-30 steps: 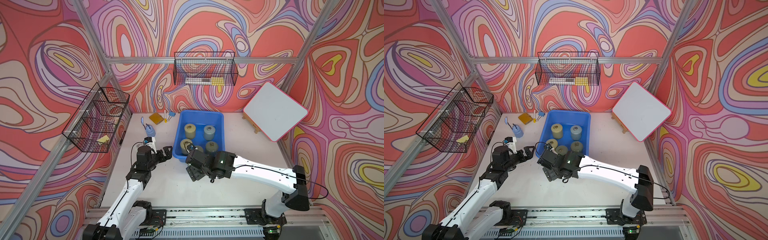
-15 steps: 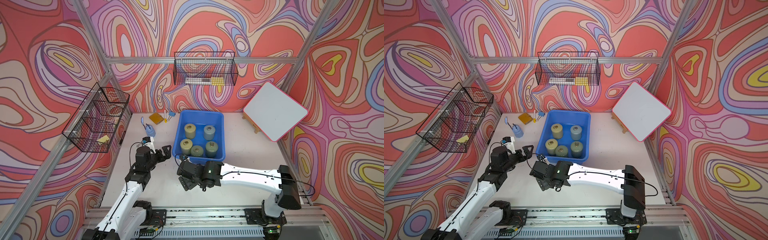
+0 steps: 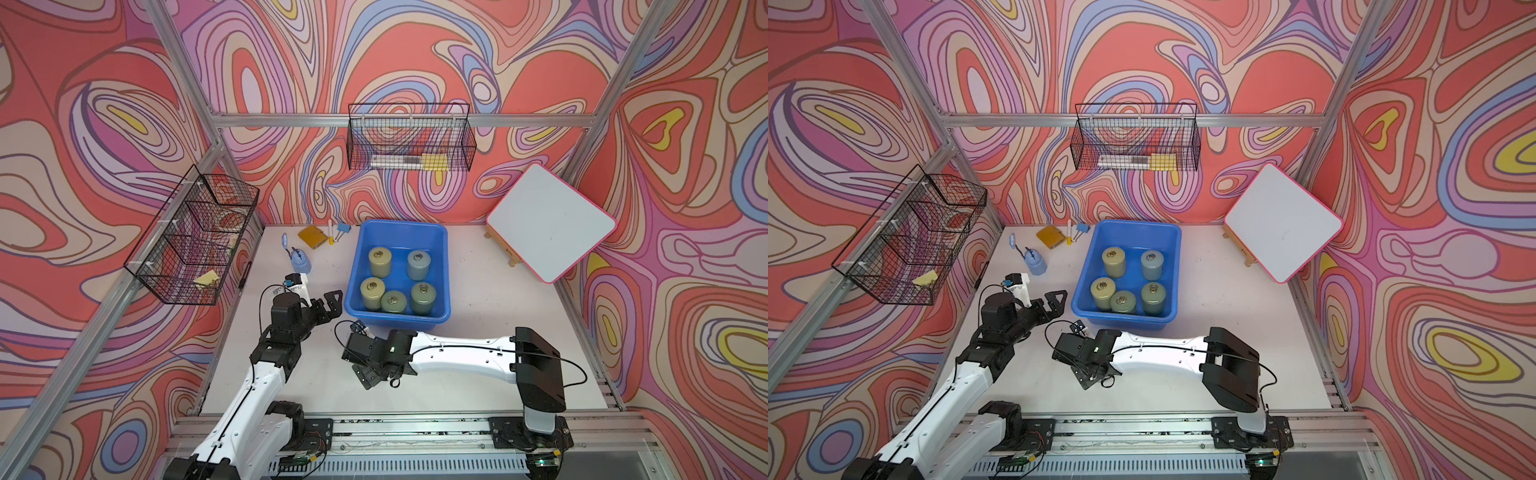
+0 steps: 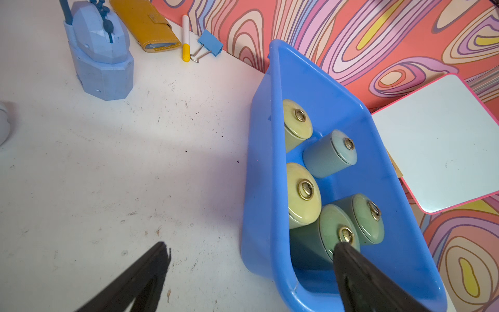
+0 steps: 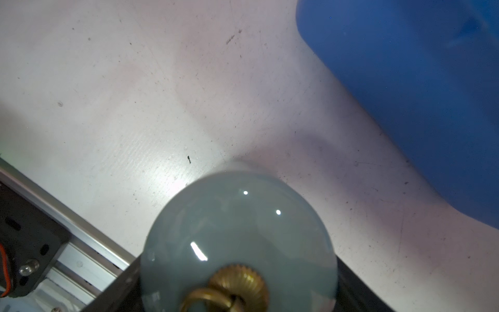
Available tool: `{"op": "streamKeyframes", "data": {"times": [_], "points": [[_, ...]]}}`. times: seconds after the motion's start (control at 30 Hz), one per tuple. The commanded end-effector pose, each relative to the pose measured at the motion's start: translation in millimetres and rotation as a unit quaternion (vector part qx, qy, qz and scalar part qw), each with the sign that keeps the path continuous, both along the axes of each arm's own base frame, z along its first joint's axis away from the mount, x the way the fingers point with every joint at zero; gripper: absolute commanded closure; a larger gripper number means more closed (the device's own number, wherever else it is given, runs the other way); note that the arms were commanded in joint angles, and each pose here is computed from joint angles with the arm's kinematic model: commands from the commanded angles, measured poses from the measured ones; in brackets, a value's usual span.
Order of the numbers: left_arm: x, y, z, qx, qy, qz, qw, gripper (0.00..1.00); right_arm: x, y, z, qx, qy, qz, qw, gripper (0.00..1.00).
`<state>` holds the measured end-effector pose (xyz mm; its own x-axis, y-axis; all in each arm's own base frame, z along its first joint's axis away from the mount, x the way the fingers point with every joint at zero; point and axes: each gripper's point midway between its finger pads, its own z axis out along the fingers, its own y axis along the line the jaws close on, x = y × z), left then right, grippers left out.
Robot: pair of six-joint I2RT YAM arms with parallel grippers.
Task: Take the tea canister out of the basket
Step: Place the tea canister at the center of the board.
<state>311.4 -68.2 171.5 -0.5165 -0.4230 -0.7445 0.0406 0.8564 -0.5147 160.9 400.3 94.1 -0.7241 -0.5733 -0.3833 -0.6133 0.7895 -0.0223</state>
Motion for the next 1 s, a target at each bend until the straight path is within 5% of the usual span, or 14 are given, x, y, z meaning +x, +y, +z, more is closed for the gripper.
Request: {"op": "streamKeyframes", "data": {"times": [0.0,0.97], "points": [[-3.0,-2.5,-6.4,0.003,0.008,-0.009,1.0,0.01,6.9,18.3,16.2,0.037,-0.021,0.002,0.999,0.36],[-3.5,-1.5,-7.8,0.006,0.009,-0.007,1.0,0.01,8.5,5.4,-12.1,0.019,-0.006,-0.013,1.0,0.27]]}}
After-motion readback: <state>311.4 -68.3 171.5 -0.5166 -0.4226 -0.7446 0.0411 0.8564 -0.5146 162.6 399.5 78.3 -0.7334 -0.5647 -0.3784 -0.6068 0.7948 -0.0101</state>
